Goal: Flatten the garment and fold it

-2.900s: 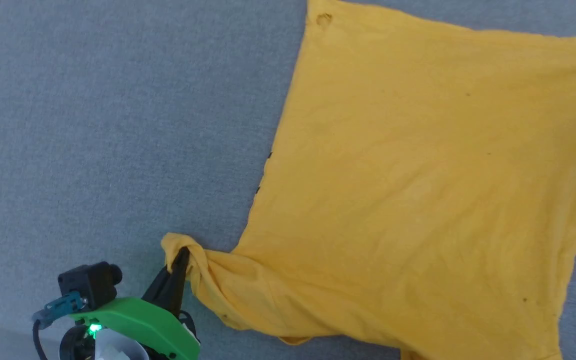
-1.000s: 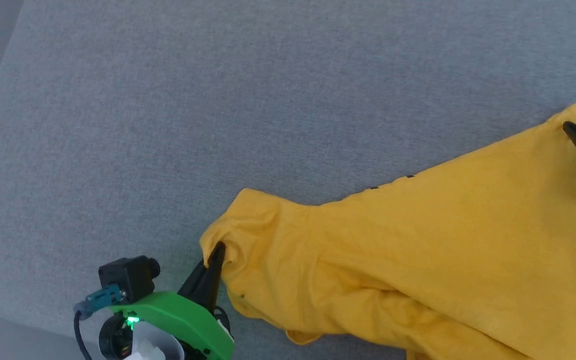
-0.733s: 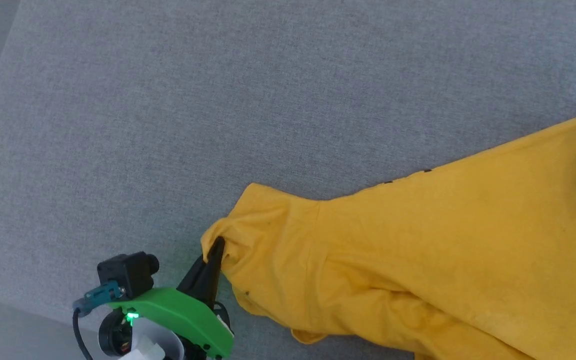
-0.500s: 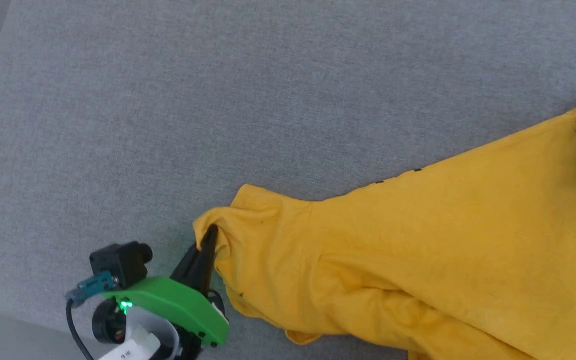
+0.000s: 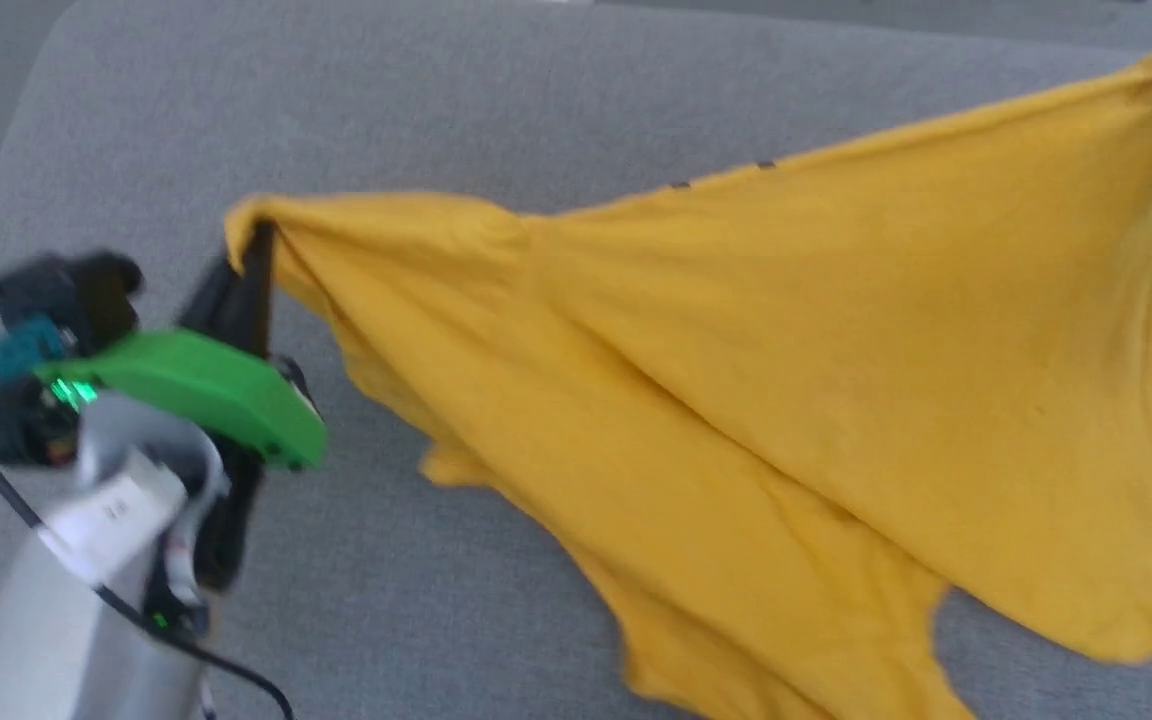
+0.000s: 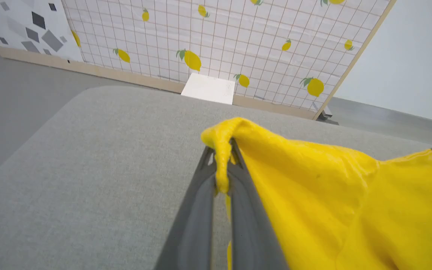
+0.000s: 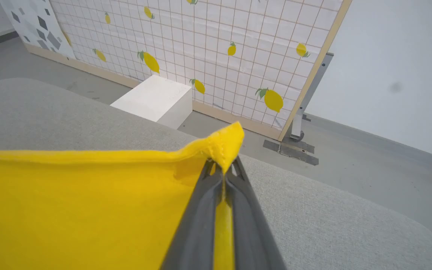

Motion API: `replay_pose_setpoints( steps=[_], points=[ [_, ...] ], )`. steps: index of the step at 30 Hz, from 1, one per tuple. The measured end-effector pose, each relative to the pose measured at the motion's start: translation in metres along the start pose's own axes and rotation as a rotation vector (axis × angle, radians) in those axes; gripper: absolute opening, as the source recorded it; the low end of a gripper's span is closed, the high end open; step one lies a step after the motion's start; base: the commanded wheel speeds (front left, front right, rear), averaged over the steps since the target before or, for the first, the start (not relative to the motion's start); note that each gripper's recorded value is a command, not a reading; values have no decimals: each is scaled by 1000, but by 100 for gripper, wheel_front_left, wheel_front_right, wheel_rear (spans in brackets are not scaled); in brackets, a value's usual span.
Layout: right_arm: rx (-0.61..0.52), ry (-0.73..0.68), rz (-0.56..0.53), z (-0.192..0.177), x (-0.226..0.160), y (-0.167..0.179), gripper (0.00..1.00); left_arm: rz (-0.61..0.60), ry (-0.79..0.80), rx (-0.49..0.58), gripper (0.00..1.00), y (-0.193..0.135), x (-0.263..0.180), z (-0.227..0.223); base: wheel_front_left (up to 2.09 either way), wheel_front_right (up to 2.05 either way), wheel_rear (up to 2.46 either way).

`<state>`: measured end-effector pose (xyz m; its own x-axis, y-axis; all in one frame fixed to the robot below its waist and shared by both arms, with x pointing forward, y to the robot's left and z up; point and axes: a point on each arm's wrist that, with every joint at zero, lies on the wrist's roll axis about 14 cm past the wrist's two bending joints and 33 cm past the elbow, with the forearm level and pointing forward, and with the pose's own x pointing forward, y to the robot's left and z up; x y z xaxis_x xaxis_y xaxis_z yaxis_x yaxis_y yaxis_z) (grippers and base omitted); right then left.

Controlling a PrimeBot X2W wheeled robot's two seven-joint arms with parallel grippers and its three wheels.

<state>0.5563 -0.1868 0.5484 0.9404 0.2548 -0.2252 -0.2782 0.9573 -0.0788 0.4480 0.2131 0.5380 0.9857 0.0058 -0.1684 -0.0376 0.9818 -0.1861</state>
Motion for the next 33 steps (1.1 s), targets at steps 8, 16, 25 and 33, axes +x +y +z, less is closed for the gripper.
replay_pose_setpoints(
  steps=[8, 16, 25, 33],
  points=[
    [-50, -274, -43, 111, -41, -6, 0, -52, -316, 144, 0, -22, 11, 139, 0, 0, 0],
    [-89, -420, -68, 187, -78, -2, 0, -81, -517, 241, 0, -55, 2, 240, 0, 0, 0],
    [-135, -457, -92, 225, -106, 1, 0, -79, -616, 310, 0, -82, -15, 311, 0, 0, 0],
    [-162, -401, -109, 234, -100, -5, 0, -85, -620, 312, 0, -96, -1, 340, 0, 0, 0]
  ],
)
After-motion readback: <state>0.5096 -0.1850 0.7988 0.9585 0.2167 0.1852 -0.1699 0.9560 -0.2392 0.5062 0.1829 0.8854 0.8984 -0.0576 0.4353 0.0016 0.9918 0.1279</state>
